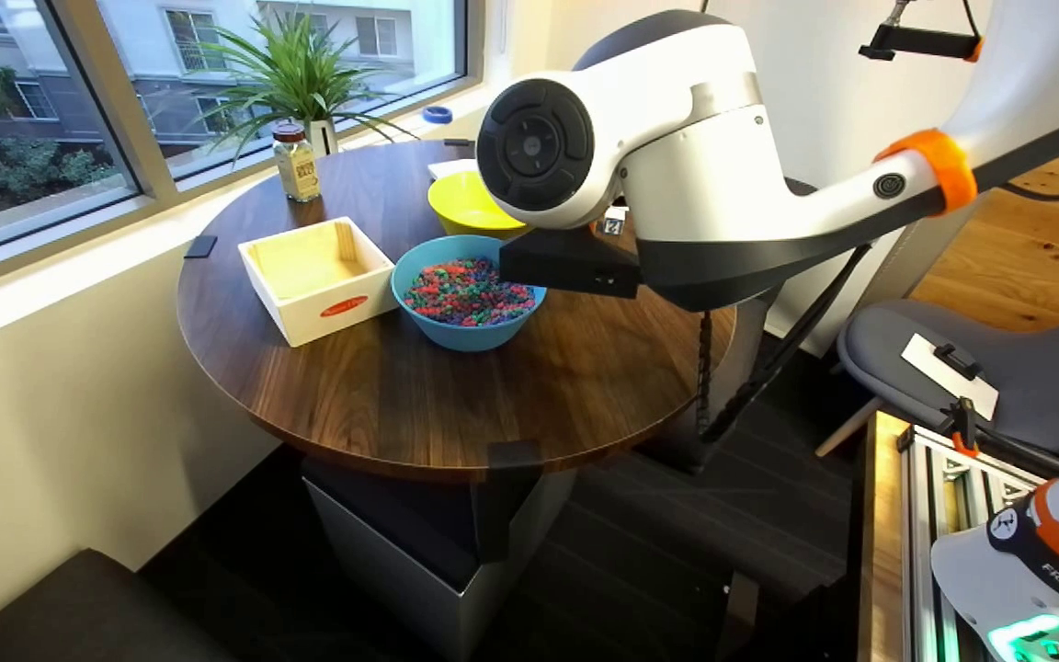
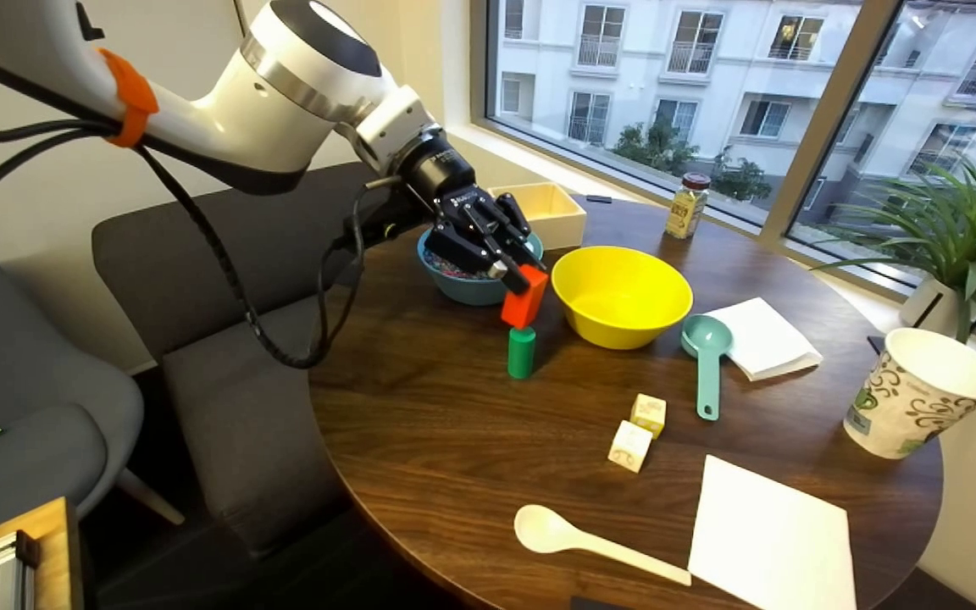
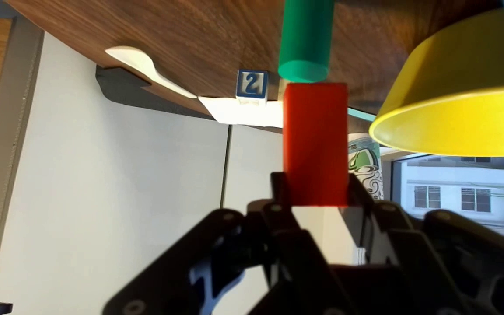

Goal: Stack up the objects one on top of the other

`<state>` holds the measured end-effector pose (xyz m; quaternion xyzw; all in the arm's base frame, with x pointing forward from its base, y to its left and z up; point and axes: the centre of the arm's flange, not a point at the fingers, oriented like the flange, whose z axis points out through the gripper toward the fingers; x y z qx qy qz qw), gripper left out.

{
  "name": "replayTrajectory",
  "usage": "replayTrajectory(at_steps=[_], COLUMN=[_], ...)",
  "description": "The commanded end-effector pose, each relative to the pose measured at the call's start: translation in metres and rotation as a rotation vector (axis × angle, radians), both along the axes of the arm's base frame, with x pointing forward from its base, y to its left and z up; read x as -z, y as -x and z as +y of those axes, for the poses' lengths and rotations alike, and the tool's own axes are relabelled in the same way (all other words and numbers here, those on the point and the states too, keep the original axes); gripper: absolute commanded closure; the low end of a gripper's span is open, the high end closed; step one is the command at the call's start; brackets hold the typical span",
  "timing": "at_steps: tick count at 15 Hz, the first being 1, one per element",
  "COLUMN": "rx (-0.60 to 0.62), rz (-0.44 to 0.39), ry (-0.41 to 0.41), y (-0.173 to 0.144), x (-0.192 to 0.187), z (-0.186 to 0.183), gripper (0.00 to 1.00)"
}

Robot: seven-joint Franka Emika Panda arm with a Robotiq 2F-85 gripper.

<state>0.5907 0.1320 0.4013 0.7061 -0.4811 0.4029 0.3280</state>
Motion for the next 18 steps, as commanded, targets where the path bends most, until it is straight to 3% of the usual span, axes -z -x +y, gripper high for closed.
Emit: replayTrajectory(at_steps=[1, 18], rx=[-0.022, -0.031], rz=[-0.036, -0.012], ry=[0.004, 0.036], y=[0.002, 0.006], x=[0.011, 0.025], z=[-0.004, -0.005], gripper=[0.92, 0.92])
